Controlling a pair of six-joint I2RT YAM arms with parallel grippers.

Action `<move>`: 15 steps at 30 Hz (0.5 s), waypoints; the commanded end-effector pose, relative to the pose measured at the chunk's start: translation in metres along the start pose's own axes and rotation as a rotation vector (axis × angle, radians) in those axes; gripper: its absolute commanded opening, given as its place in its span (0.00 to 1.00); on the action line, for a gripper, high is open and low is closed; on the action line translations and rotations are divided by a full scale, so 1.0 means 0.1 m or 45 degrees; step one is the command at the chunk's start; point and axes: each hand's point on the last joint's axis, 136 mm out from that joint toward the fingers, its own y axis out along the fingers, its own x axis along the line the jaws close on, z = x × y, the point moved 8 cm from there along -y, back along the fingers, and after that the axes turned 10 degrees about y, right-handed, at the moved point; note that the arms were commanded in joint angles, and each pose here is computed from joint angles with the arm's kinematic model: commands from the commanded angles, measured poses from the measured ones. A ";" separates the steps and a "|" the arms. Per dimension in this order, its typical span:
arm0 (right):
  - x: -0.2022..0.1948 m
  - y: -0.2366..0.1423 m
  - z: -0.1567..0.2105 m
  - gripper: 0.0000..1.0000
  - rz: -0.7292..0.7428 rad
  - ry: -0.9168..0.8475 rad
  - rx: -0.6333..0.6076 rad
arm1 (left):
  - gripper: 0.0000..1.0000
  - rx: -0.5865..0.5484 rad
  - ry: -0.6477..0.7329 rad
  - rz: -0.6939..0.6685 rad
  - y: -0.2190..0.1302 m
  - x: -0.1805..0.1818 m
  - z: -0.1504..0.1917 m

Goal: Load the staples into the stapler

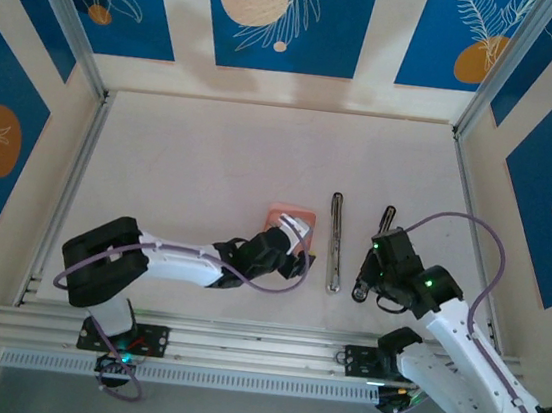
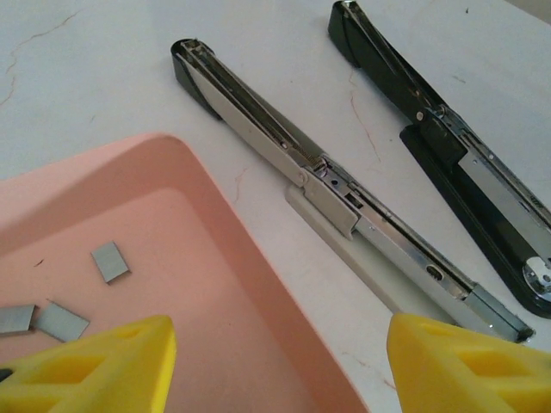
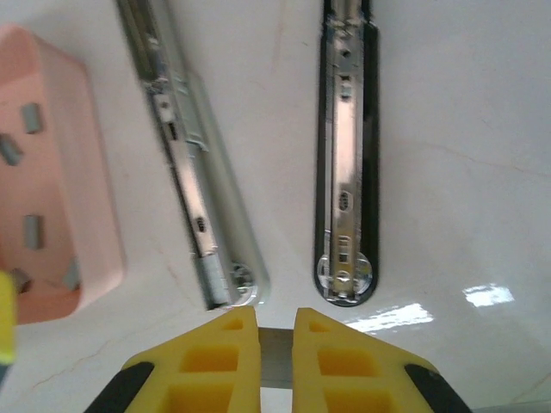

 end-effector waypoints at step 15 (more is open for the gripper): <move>-0.10 0.38 0.02 0.13 0.132 0.107 0.020 | 0.66 -0.042 -0.096 -0.017 -0.03 0.13 0.01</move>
